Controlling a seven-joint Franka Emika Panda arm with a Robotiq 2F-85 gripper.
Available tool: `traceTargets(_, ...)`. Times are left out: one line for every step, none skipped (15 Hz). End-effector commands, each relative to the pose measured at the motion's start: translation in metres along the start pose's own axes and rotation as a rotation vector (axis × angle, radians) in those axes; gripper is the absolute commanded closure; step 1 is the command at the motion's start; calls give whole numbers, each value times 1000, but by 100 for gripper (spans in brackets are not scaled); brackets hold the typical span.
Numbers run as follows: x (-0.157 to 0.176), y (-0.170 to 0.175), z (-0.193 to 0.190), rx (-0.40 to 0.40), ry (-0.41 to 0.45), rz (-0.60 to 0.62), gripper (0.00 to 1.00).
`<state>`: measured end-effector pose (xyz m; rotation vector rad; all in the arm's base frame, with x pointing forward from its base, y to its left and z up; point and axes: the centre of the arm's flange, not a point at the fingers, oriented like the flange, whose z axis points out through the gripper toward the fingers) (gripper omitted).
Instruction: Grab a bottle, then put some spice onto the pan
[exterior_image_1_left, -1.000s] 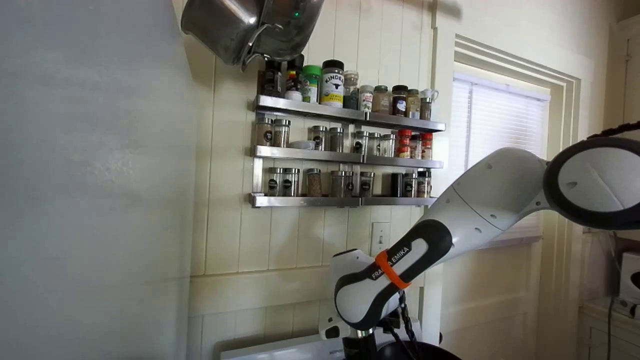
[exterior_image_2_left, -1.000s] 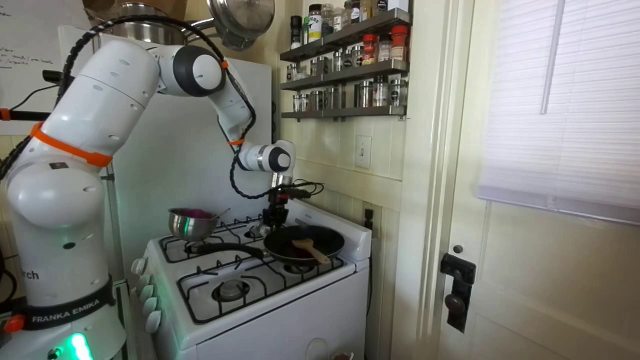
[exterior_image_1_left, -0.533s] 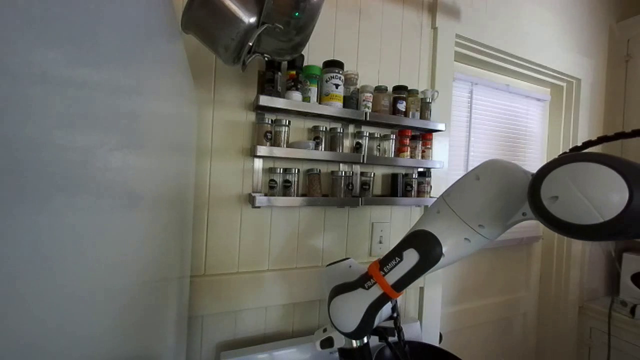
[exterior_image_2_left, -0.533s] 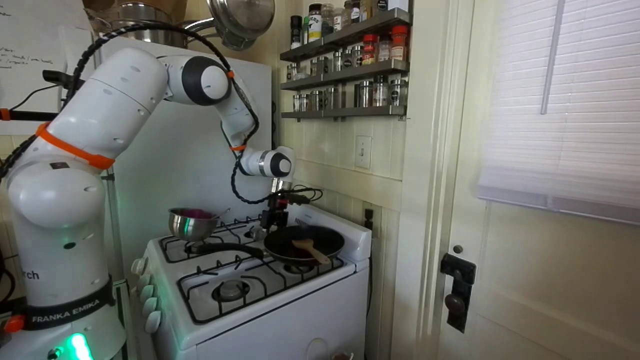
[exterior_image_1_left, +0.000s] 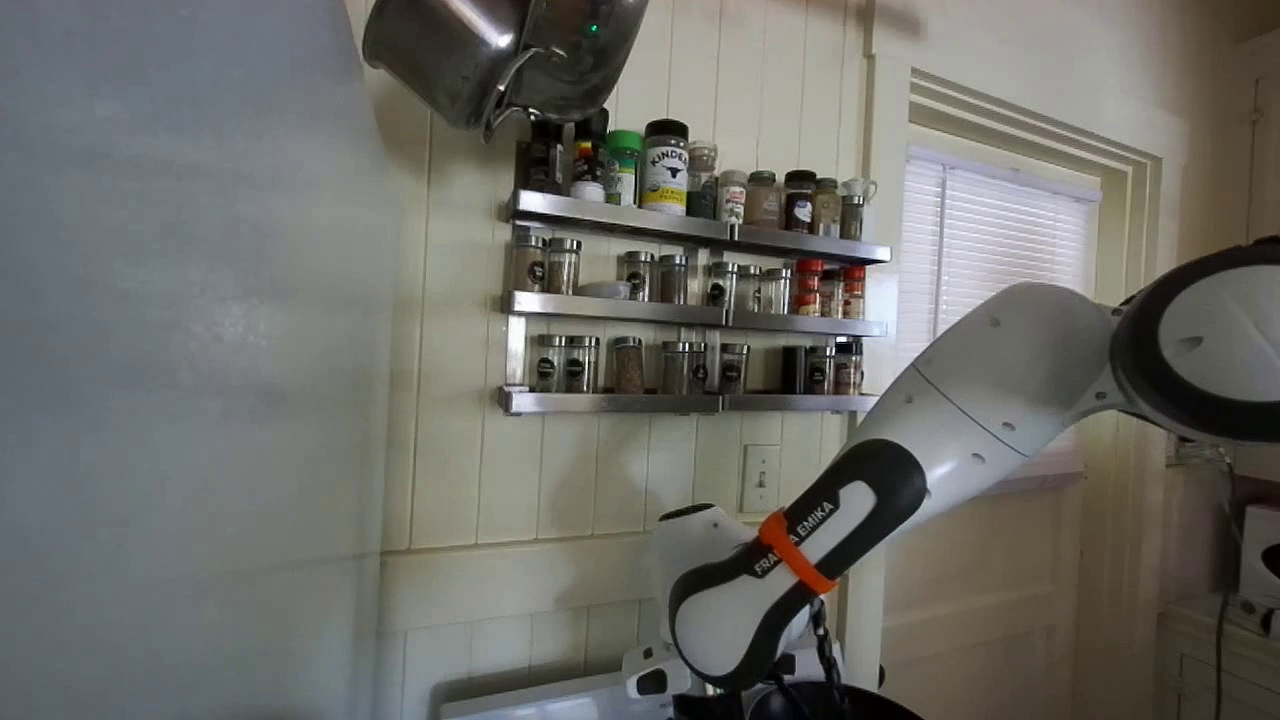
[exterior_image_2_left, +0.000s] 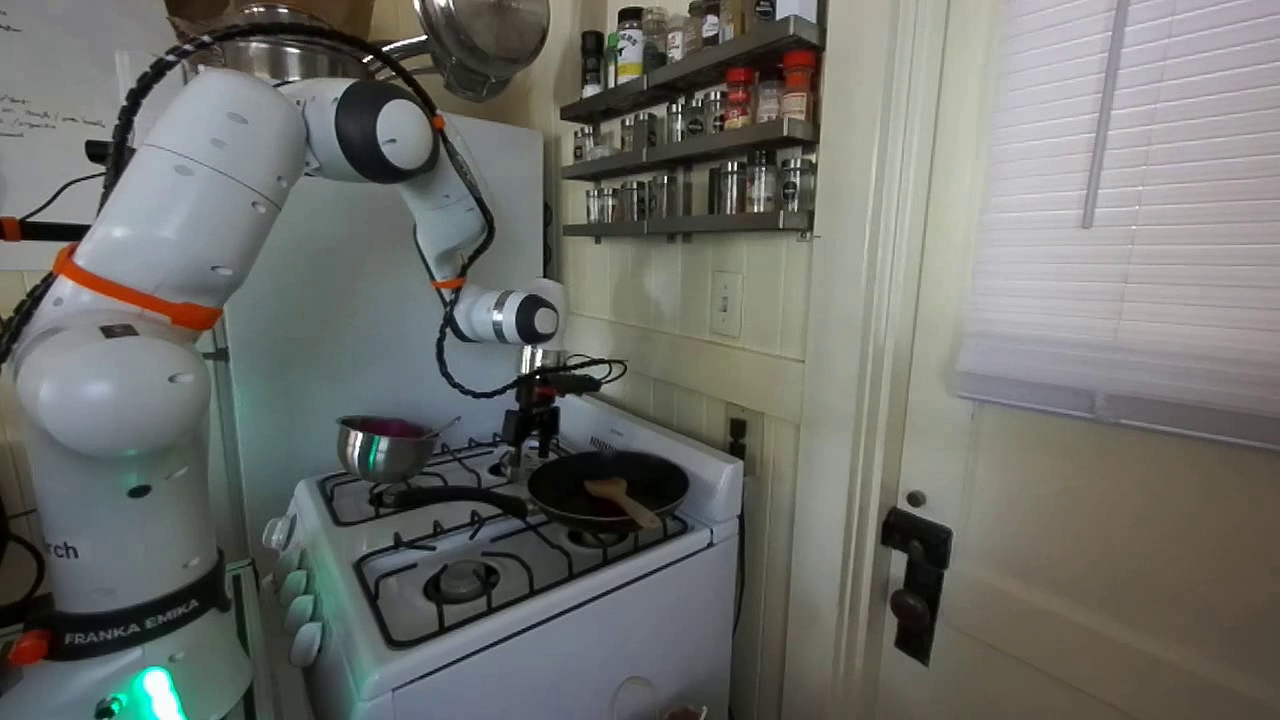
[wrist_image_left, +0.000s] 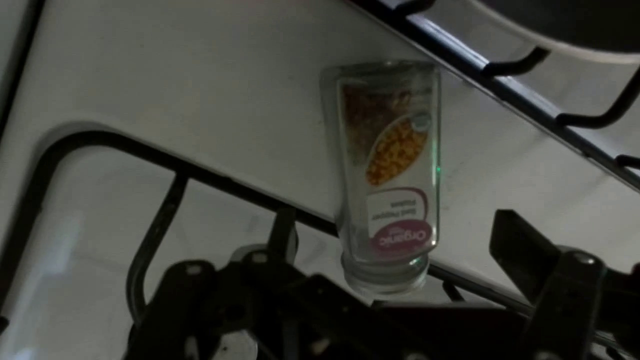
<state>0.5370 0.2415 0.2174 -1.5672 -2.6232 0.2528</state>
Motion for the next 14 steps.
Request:
traceTargets(6, -82, -15, -180, -25, 67, 0)
traceTargets(6, -90, -21, -235, -32, 84, 0)
traceTargets(8, -100, -27, -290, -43, 100, 0)
traceTargets(8, -110, -33, -345, -58, 105, 0)
traceTargets(10, -121, -39, -400, -69, 116, 0)
traceTargets(12, -133, -44, -453, -75, 136, 0)
traceTargets(13, -146, -48, -504, -81, 160, 0)
traceTargets(13, -160, -51, -542, -80, 183, 0)
traceTargets(12, -176, -54, -585, -68, 221, 0)
traceTargets(8, -192, -56, -626, -45, 269, 0)
traceTargets(5, -208, -57, -664, -25, 310, 0)
traceTargets(3, -226, -60, -707, -3, 348, 0)
traceTargets(-2, -244, -62, -752, 11, 384, 0)
traceTargets(-7, -260, -64, -800, 1, 411, 0)
